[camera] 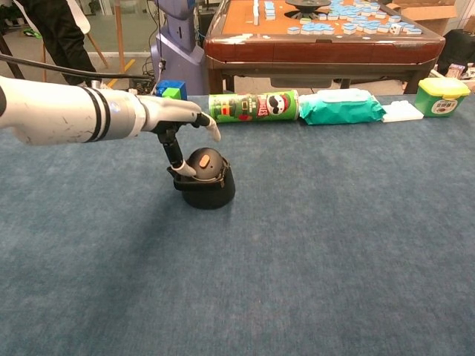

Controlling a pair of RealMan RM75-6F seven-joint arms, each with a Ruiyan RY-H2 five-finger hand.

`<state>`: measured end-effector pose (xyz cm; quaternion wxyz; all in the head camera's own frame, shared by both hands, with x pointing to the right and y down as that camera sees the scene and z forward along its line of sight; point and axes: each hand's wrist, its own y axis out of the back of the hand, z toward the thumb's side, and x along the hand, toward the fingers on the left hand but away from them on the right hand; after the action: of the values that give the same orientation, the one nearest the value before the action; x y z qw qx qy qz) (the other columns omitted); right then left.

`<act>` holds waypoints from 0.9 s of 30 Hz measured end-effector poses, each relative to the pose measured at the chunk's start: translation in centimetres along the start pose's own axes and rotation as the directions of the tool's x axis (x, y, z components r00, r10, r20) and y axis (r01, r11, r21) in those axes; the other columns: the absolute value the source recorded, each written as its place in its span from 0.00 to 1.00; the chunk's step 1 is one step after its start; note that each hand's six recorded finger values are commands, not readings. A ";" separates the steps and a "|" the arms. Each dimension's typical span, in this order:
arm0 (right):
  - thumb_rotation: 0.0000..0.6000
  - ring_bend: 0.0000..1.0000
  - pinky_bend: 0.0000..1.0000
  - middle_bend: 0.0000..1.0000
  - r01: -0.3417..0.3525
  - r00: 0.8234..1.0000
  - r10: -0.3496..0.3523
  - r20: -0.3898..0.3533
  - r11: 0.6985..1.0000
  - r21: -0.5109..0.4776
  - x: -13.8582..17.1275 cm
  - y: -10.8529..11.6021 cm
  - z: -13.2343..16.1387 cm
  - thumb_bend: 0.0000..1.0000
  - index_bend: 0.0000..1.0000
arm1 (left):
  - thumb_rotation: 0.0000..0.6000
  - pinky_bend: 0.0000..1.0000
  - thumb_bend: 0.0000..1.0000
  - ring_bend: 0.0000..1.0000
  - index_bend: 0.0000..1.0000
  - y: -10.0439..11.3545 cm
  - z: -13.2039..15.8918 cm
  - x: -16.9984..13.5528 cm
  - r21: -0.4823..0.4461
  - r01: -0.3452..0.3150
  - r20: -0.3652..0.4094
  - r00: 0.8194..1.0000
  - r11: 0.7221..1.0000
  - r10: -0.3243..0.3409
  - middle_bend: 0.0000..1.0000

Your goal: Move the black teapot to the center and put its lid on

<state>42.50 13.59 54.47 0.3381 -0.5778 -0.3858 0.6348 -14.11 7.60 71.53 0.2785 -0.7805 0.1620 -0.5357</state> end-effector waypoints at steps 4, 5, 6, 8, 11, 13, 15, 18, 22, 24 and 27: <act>1.00 0.00 0.00 0.10 0.002 1.000 -0.002 -0.001 1.000 -0.004 0.0 0.1 0.0 0.09 0.09 | 1.00 0.00 0.25 0.00 0.12 0.2 0.0 -0.1 -0.007 -0.007 0.000 1.000 1.000 0.007 0.00; 1.00 0.00 0.00 0.10 0.003 1.000 -0.003 -0.002 1.000 -0.005 0.0 0.1 0.0 0.09 0.09 | 1.00 0.00 0.25 0.00 0.13 0.3 0.0 -0.1 -0.012 -0.010 0.000 1.000 1.000 0.010 0.00; 1.00 0.00 0.00 0.10 0.003 1.000 -0.003 -0.002 1.000 -0.005 0.0 0.1 0.0 0.09 0.09 | 1.00 0.00 0.25 0.00 0.13 0.5 0.0 -0.2 -0.019 -0.014 0.001 1.000 1.000 0.014 0.00; 1.00 0.00 0.00 0.10 0.003 1.000 -0.003 -0.004 1.000 -0.006 0.0 0.1 0.0 0.09 0.09 | 1.00 0.00 0.25 0.00 0.15 0.8 0.1 -0.3 -0.027 -0.022 0.003 1.000 0.999 0.022 0.00; 1.00 0.00 0.00 0.10 0.003 1.000 -0.003 -0.003 1.000 -0.008 0.0 0.1 0.0 0.10 0.09 | 1.00 0.00 0.25 0.00 0.21 1.5 0.1 -0.5 -0.045 -0.047 0.005 0.999 0.998 0.047 0.00; 1.00 0.00 0.00 0.10 0.004 1.000 -0.004 -0.002 1.000 -0.008 0.0 0.1 0.0 0.10 0.09 | 0.96 0.00 0.25 0.00 0.26 1.8 -0.1 -0.7 -0.049 -0.052 0.004 0.999 0.997 0.053 0.00; 1.00 0.00 0.00 0.10 0.006 1.000 -0.006 -0.003 1.000 -0.010 0.0 0.2 0.0 0.09 0.09 | 0.79 0.00 0.25 0.00 0.30 1.9 -0.3 -0.9 -0.052 -0.052 0.003 0.999 0.997 0.052 0.00; 1.00 0.00 0.00 0.10 0.005 1.000 -0.005 -0.007 1.000 -0.011 0.0 0.2 0.1 0.09 0.09 | 0.60 0.00 0.26 0.00 0.34 1.7 -0.3 -1.2 -0.042 -0.048 0.005 0.999 0.998 0.048 0.00; 1.00 0.00 0.00 0.10 0.004 1.000 -0.004 -0.010 1.000 -0.011 0.0 0.1 0.3 0.09 0.09 | 0.56 0.00 0.25 0.00 0.36 1.3 -0.5 -1.4 -0.015 -0.042 0.002 0.999 0.999 0.042 0.00; 1.00 0.00 0.00 0.10 0.004 1.000 -0.004 -0.011 1.000 -0.013 0.0 0.1 0.3 0.09 0.09 | 0.55 0.00 0.25 0.00 0.37 1.1 -0.6 -1.5 -0.008 -0.038 -0.002 0.999 0.999 0.038 0.00; 1.00 0.00 0.00 0.10 0.004 1.000 -0.005 -0.010 1.000 -0.012 0.1 0.2 0.3 0.09 0.09 | 0.52 0.00 0.26 0.00 0.37 0.9 -0.7 -1.5 0.002 -0.030 -0.008 1.000 1.000 0.030 0.00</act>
<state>42.19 13.52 54.28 0.3379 -0.5822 -0.3892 0.6288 -15.26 7.54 70.09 0.2866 -0.7757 0.1745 -0.5345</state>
